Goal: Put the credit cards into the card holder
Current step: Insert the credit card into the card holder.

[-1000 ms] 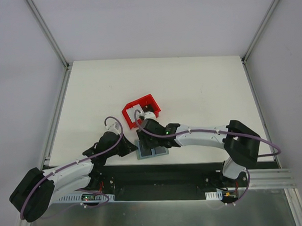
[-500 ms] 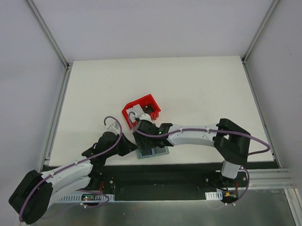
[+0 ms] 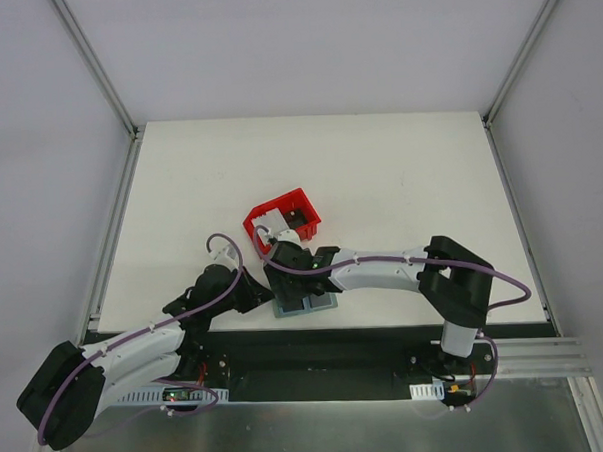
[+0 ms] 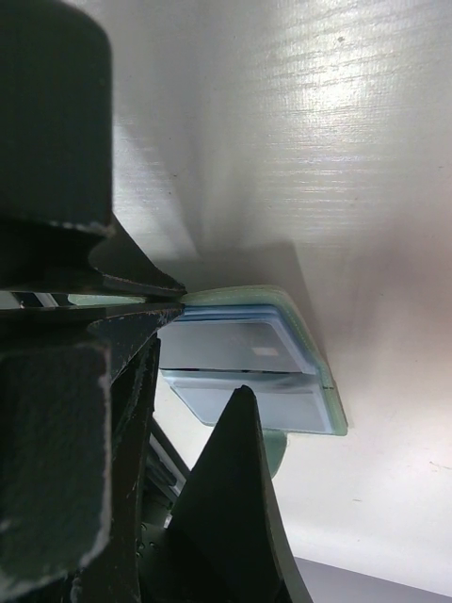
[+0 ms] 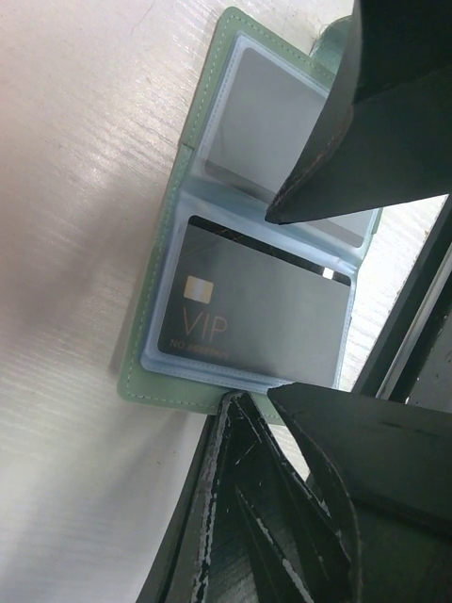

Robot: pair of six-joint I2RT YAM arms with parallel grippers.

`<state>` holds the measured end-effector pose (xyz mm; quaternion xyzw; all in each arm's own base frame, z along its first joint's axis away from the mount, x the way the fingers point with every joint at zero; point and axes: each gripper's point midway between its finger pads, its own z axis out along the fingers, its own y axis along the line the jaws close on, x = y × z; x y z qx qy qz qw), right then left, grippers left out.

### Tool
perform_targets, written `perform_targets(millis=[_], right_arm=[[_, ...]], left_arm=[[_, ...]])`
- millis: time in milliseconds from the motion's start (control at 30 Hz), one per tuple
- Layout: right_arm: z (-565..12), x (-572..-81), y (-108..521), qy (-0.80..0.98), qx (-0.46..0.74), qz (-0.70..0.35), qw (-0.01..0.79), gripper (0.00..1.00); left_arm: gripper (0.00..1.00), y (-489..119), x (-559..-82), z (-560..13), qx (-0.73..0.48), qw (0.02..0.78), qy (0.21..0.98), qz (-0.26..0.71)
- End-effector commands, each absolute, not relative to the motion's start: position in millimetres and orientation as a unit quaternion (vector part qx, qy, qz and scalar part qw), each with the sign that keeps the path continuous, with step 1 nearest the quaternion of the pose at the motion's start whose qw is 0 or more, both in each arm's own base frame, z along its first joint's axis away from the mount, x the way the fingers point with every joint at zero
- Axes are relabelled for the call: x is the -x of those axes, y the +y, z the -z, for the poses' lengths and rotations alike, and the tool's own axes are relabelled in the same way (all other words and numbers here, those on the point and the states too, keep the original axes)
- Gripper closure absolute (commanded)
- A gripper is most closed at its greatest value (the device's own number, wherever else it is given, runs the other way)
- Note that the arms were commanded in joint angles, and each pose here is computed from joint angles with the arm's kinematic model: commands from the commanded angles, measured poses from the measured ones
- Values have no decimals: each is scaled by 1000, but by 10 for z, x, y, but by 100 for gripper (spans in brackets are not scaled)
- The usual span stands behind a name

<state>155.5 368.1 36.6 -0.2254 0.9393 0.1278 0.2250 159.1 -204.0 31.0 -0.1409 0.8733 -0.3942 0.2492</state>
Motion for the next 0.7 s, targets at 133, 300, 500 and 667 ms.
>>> perform_targets(millis=[133, 300, 500, 667], right_arm=[[-552, -1554, 3841, 930, 225, -166, 239, 28], [-453, -1519, 3842, 935, 222, -161, 224, 28], [-462, -1537, 3821, 935, 224, -155, 228, 32], [-477, -1539, 3803, 935, 224, -151, 228, 36]], left_arm=[[100, -2073, -1602, -388, 141, 256, 862, 414], [100, -2062, -1607, -407, 144, 263, 857, 418], [100, -2064, -1610, -434, 143, 265, 857, 419], [100, -2062, -1620, -446, 143, 268, 856, 419]])
